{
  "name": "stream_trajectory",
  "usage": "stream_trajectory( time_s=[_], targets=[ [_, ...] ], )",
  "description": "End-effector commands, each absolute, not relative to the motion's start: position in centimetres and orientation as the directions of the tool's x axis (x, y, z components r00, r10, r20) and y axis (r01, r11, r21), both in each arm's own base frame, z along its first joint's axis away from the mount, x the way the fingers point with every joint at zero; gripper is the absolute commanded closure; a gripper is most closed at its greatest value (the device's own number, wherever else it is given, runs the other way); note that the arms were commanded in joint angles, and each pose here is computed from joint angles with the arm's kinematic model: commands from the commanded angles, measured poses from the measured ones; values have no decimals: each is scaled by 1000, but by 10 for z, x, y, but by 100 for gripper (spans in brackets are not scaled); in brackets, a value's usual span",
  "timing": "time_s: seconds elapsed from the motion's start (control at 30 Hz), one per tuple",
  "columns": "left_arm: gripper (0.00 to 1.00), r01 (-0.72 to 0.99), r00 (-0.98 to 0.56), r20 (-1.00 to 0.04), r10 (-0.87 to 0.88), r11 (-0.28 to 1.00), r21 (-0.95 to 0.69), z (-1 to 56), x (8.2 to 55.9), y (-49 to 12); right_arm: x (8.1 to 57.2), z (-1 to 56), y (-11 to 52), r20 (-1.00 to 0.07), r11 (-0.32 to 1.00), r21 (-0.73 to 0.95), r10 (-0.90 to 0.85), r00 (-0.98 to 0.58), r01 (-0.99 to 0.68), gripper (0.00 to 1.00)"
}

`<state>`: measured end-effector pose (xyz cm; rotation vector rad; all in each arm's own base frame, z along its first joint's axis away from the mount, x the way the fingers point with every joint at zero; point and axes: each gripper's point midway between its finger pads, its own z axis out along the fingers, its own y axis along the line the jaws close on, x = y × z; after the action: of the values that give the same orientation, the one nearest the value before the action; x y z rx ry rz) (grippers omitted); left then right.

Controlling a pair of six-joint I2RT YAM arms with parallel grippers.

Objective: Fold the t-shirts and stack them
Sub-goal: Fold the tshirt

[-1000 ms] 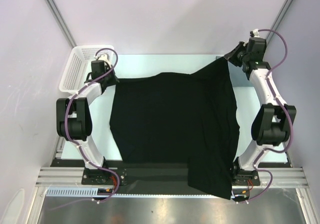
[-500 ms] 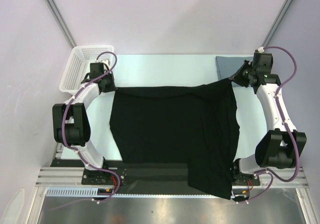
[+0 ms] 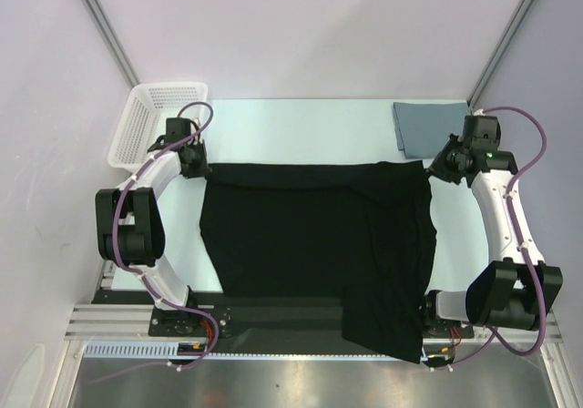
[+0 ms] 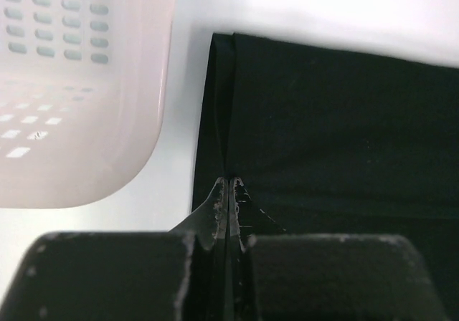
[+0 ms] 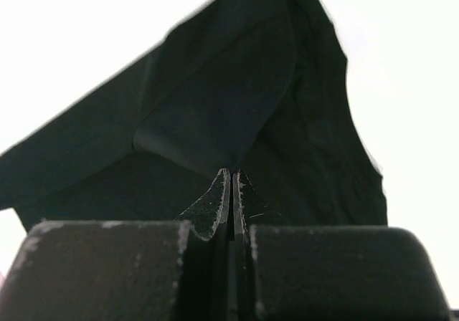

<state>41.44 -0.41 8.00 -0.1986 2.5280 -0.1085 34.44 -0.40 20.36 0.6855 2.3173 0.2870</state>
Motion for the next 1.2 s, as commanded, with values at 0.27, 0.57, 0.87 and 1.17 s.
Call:
stream_trajectory(
  time_s=[0.27,0.57,0.87,1.17],
  targets=[
    [100,-123,-849,-507,-150,989,-86,59,397,2,325,177,-14,-529,840,325,543,-652,435,100],
    [100,-128,-863,-479,-158,987,-95,51,393,0,317,168,-21,-510,836,297,548,-664,462,100],
    [100,-135,-881,-446,-160,987,-88,39,389,1,312,153,-21,-478,833,291,553,-682,471,100],
    [96,-176,-893,-416,-174,984,-34,35,385,11,280,119,-21,-345,813,207,581,-737,544,100]
  ],
)
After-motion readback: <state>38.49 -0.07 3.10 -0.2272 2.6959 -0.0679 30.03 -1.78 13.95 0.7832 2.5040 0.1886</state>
